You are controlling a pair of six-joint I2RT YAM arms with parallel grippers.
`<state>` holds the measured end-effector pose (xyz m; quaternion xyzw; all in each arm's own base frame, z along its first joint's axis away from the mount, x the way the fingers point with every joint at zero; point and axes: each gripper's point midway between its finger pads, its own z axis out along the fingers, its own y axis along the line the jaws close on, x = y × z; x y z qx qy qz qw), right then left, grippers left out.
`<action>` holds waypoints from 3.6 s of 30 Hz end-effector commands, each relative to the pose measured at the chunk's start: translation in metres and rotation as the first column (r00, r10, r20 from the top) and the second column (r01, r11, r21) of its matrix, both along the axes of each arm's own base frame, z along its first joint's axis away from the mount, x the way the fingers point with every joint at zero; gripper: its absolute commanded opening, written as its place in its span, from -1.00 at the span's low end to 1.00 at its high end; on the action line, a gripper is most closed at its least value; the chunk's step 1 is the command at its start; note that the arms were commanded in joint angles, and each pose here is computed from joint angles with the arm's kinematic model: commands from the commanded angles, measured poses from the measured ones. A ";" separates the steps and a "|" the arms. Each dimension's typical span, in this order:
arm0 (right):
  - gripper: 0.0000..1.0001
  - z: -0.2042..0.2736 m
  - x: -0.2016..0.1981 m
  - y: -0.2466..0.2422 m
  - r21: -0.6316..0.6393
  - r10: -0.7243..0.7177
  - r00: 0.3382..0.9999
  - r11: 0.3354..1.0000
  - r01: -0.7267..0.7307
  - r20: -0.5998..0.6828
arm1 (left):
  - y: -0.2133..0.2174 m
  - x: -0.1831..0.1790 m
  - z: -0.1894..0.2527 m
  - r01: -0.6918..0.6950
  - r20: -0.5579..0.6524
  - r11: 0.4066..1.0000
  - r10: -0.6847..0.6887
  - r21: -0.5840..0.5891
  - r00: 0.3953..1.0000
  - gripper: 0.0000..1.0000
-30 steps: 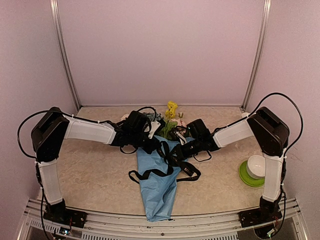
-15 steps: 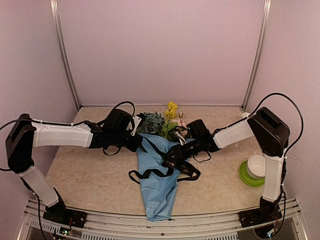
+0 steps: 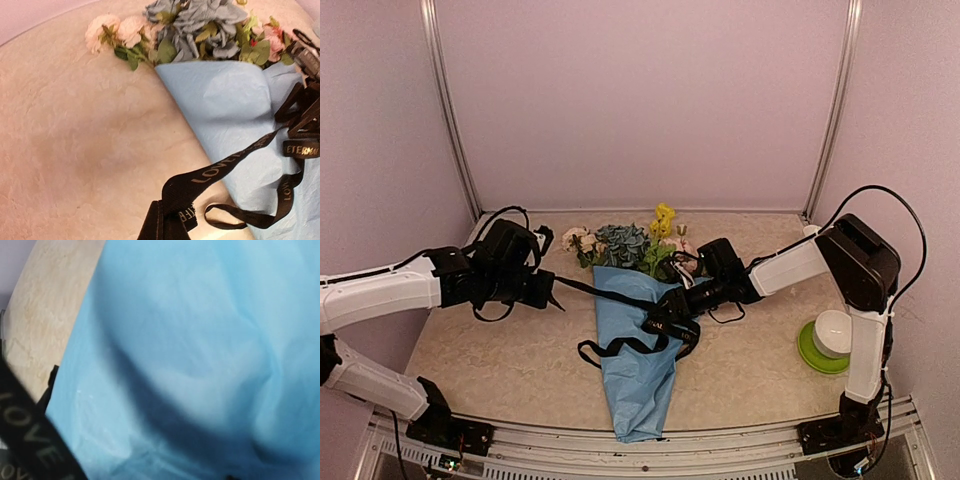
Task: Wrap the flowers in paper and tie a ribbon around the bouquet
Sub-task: Cross the ribbon over the folded bouquet.
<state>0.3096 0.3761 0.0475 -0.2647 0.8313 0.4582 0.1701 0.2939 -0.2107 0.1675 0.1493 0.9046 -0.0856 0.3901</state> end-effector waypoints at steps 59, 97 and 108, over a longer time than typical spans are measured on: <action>0.14 0.001 -0.004 -0.015 -0.014 -0.053 0.993 0.999 0.052 -0.104 | -0.179 0.009 -0.118 0.721 -0.077 0.691 -0.717 0.053 0.693 -0.75; 0.22 0.005 -0.003 -0.023 0.069 -0.053 0.984 0.995 0.065 -0.172 | -0.188 -0.048 -0.095 0.808 0.000 0.530 -0.836 0.256 0.548 0.30; -0.04 0.005 0.008 -0.035 -0.017 -0.159 0.977 0.987 0.158 -0.140 | -0.207 -0.029 -0.113 0.786 -0.016 0.552 -0.816 0.279 0.578 -0.25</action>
